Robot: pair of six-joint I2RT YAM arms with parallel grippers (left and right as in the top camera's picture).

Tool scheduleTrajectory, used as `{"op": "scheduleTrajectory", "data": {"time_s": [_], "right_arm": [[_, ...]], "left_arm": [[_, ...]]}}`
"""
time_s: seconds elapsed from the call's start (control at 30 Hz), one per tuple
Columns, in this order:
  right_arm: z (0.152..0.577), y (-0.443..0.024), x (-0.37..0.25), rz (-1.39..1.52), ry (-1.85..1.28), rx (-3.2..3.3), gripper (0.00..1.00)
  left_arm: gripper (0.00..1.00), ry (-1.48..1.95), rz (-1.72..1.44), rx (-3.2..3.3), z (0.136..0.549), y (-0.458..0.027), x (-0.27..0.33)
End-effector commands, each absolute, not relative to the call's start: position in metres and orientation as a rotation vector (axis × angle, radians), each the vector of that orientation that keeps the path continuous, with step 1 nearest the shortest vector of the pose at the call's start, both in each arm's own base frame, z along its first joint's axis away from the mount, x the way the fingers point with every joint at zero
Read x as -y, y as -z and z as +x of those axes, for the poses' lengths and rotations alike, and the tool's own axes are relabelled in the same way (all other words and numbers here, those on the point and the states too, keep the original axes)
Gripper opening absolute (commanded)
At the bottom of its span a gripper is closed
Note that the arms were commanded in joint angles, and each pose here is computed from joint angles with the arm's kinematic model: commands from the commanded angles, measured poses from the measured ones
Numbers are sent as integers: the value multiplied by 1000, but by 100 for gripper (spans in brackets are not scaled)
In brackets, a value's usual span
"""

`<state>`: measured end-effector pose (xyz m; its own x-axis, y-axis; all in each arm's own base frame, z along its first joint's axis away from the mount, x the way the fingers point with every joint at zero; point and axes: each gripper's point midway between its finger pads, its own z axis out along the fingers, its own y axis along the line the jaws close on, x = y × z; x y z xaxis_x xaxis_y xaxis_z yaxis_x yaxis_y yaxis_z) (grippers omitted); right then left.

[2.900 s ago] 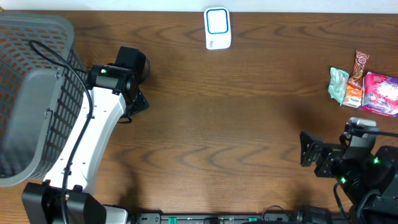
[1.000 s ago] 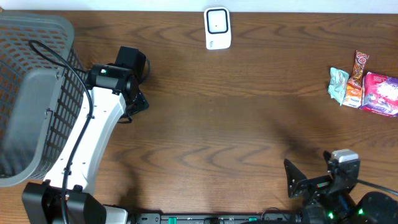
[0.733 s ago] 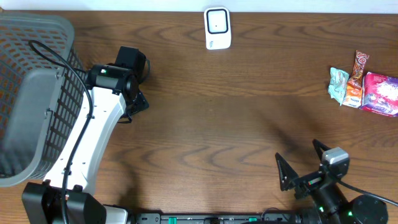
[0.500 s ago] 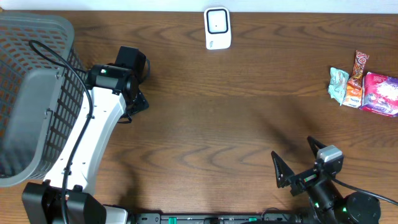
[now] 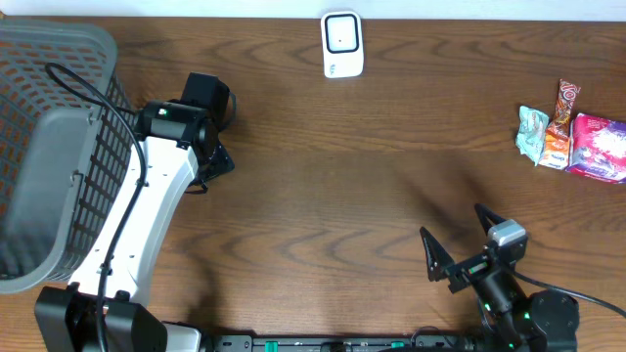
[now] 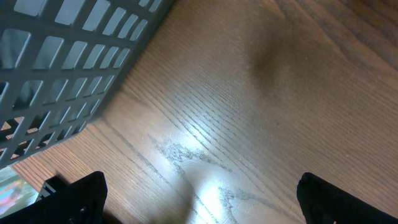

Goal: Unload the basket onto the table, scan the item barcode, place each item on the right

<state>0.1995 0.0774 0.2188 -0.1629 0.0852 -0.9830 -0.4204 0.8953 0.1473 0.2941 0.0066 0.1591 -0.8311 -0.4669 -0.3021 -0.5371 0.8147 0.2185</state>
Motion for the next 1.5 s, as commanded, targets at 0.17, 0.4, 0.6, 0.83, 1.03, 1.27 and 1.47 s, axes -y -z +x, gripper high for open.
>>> {"op": "scheduleTrajectory", "data": {"time_s": [0.17,0.4,0.6,0.83,1.03,1.27,1.47], "right_arm": [[217,-206,-76,-266,-424,-1595,99],[227,-197,-74,-260,-403,-1537,99],[236,-188,-62,-149,-390,-1540,99],[242,-183,-45,-42,-342,-1548,99],[243,-180,-41,-22,-323,-1560,99],[242,-159,-40,-17,-310,-1643,99],[242,-159,-40,-20,-308,-1643,99]], "left_arm": [[98,-438,-796,-2755,294,-160,-8],[98,-438,-796,-2755,294,-160,-8],[98,-438,-796,-2755,294,-160,-8],[98,-438,-796,-2755,294,-160,-8],[98,-438,-796,-2755,294,-160,-8],[98,-438,-796,-2755,294,-160,-8],[98,-438,-796,-2755,294,-160,-8]]}}
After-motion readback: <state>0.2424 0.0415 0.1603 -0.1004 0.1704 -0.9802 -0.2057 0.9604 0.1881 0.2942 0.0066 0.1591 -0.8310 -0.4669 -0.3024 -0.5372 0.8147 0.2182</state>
